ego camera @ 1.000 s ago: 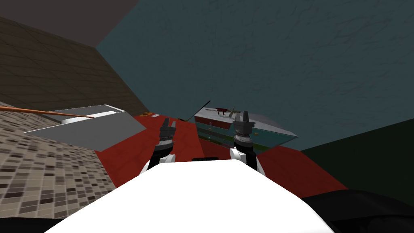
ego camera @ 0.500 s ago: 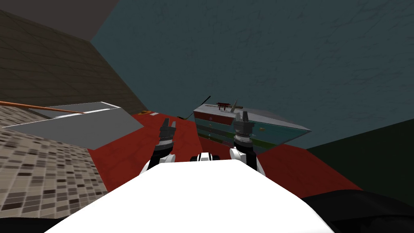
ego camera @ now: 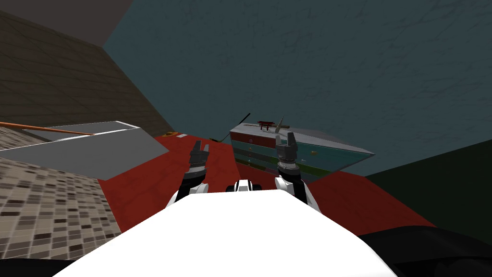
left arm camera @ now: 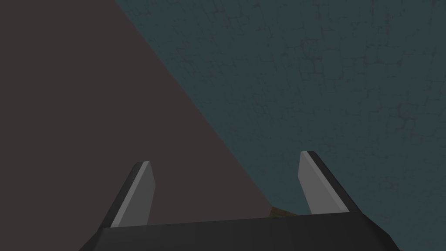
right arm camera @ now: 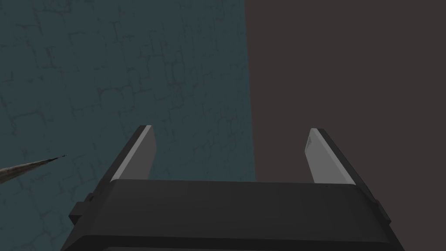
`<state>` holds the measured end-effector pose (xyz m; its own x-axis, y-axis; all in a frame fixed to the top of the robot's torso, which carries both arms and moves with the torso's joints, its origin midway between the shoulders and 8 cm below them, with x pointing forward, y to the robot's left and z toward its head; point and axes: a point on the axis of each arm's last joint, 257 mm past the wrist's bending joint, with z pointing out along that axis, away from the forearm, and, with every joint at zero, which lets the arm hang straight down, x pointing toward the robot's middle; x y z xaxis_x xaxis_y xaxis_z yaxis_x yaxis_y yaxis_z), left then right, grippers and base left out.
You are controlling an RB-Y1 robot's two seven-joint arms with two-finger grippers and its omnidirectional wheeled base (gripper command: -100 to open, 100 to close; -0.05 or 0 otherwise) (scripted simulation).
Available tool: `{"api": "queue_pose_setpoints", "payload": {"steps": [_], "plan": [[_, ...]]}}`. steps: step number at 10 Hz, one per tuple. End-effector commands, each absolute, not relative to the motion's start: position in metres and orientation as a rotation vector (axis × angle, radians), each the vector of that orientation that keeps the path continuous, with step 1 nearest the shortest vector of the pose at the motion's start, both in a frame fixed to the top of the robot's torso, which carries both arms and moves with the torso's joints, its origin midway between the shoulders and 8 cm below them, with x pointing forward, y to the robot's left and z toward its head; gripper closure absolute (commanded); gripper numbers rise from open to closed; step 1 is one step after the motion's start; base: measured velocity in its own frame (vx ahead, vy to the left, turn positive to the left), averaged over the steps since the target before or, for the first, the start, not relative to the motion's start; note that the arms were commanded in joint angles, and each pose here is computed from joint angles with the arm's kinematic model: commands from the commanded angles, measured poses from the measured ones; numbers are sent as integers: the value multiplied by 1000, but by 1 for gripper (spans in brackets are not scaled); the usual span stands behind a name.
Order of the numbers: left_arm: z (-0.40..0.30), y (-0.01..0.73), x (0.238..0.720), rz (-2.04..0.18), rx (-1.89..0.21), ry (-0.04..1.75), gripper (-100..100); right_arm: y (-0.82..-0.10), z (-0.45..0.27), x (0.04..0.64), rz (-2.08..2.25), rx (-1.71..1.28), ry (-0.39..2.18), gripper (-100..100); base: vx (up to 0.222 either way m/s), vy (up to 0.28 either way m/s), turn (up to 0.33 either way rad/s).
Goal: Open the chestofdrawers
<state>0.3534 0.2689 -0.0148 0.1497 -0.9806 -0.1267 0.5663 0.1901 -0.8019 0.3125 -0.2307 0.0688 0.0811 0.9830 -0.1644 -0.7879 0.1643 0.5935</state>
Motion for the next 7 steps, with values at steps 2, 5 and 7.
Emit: {"api": "queue_pose_setpoints", "payload": {"steps": [2,5,7], "plan": [[-15,269,353,-1245,-685,755,0,-226,65,315,1290,338,643,-100,38,21,-13],[-15,269,353,-1245,-684,754,0,-222,57,319,1190,271,687,-100,39,28,-22],[-15,269,353,-1245,-684,754,0,-221,53,321,1130,235,707,-100,46,28,-18]]}}
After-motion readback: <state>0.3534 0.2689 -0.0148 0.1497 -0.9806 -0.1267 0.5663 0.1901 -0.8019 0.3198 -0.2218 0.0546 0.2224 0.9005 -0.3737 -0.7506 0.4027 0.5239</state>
